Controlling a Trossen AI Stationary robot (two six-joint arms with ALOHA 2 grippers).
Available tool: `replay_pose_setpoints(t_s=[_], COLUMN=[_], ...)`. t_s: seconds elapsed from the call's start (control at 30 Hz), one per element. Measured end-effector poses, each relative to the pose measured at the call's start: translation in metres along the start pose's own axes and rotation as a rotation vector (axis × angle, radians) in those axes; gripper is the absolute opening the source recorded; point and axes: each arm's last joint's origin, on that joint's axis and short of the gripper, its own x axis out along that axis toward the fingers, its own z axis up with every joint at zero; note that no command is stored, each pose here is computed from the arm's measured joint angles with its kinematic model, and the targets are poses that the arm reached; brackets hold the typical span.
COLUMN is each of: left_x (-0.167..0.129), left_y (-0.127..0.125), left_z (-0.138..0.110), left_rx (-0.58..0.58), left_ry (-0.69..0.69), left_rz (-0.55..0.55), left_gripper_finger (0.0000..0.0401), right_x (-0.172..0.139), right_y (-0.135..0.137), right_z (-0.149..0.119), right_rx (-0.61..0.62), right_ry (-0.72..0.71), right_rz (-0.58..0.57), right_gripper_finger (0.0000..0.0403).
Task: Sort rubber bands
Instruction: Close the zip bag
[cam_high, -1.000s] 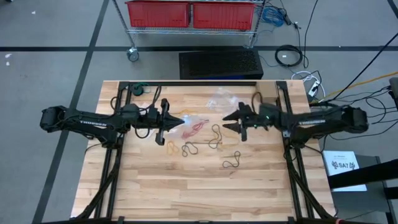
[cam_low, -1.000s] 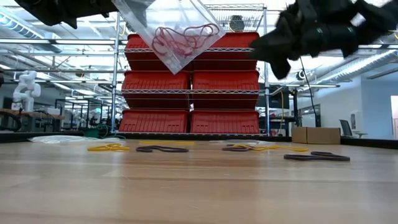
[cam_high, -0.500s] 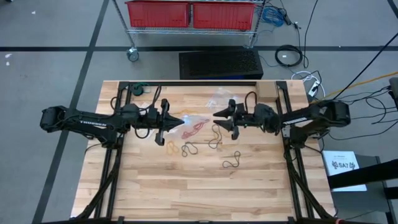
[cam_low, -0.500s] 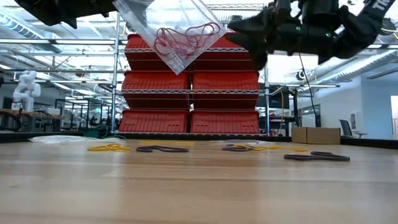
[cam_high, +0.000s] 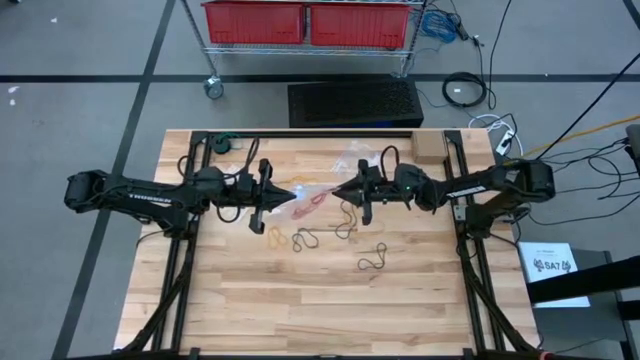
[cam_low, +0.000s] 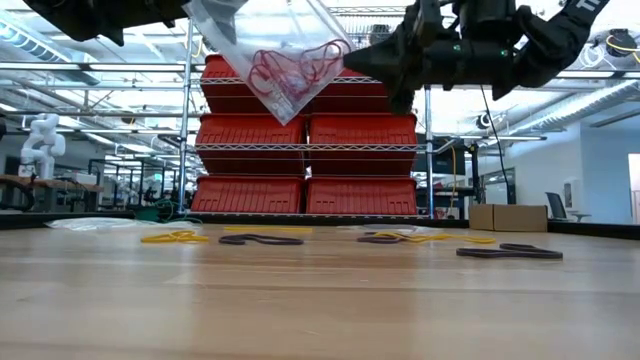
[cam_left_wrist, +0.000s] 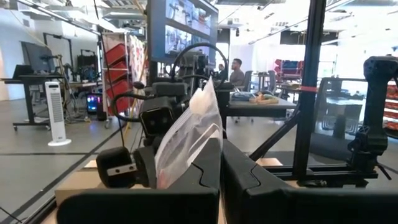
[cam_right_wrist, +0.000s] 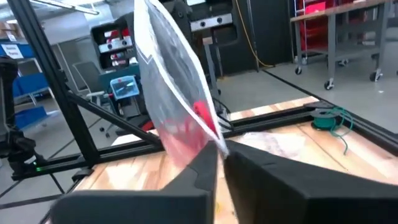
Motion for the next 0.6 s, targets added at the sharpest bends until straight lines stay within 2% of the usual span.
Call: replay_pose_setpoints(t_s=[0.23, 0.4, 0.6], left_x=[-0.001, -0.001, 0.0], left_y=[0.0, 0.001, 0.002], left_z=[0.001, -0.003, -0.005], left_rx=[0.009, 0.005, -0.007], left_ry=[-0.004, 0.033, 0.05], left_rz=[0.001, 0.028, 0.049], left_gripper_finger=[0.0, 0.0, 0.0004], right_x=[-0.011, -0.027, -0.027], right_y=[0.006, 0.016, 0.029], right_z=[0.016, 0.044, 0.081], right_rx=[-0.014, -0.059, -0.138], right_ry=[-0.003, -0.011, 0.084], right_rz=[0.005, 0.008, -0.006], right_gripper_finger=[0.0002, 0.0001, 0.0])
